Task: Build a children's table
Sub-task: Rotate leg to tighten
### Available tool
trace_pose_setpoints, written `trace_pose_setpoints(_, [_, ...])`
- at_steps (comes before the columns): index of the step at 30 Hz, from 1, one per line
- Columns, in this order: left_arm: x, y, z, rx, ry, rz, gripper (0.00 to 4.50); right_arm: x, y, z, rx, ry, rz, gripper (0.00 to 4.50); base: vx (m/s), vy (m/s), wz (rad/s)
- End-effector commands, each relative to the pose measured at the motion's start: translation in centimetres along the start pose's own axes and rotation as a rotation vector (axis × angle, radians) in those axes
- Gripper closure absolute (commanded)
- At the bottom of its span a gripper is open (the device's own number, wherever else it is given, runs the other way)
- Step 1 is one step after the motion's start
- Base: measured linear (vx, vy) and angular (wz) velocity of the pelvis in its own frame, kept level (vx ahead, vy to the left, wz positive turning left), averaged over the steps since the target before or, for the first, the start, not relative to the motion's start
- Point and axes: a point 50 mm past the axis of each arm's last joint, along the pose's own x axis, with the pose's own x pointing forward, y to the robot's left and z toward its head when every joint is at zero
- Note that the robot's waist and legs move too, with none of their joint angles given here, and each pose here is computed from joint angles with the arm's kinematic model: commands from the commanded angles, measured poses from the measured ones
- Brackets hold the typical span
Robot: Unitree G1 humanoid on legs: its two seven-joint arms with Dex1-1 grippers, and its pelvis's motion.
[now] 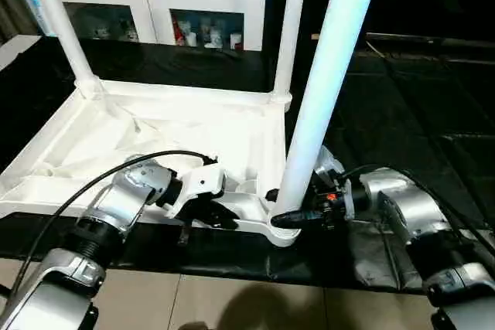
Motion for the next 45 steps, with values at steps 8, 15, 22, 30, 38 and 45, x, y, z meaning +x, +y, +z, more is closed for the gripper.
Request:
trace_pose_setpoints(8, [2.6, 3.5, 3.0, -0.134, -0.102, 0.298, 4.5, 3.8, -2.8, -0.5, 0.168, -0.097, -0.498, 2.32, 0.0, 0.0, 0.0])
trace_pose_setpoints(15, [2.8, 4.0, 3.4, -0.152, -0.116, 0.337, 4.5, 4.3, -3.2, -0.5, 0.195, -0.107, -0.554, 2.36, 0.0, 0.0, 0.0])
trace_pose_setpoints(22, [3.5, 5.8, 5.8, -0.24, -0.196, 0.509, 4.5, 7.4, -5.0, 0.8, 0.342, -0.215, -0.769, 2.03, 0.0, 0.0, 0.0])
trace_pose_setpoints(30, [3.4, 5.7, 5.0, -0.247, -0.173, 0.514, 4.5, 7.2, -5.0, 0.3, 0.353, -0.213, -0.82, 1.23, 0.0, 0.0, 0.0])
trace_pose_setpoints(38, [2.7, 5.7, 4.3, -0.215, -0.132, 0.506, 4.5, 5.8, -4.6, 0.1, 0.231, -0.176, -0.748, 0.42, 0.0, 0.0, 0.0])
trace_pose_setpoints(45, [1.9, 4.2, 2.9, -0.098, -0.083, 0.333, 4.5, -0.5, -2.9, -0.2, 0.09, -0.179, -0.633, 0.07, 0.0, 0.0, 0.0])
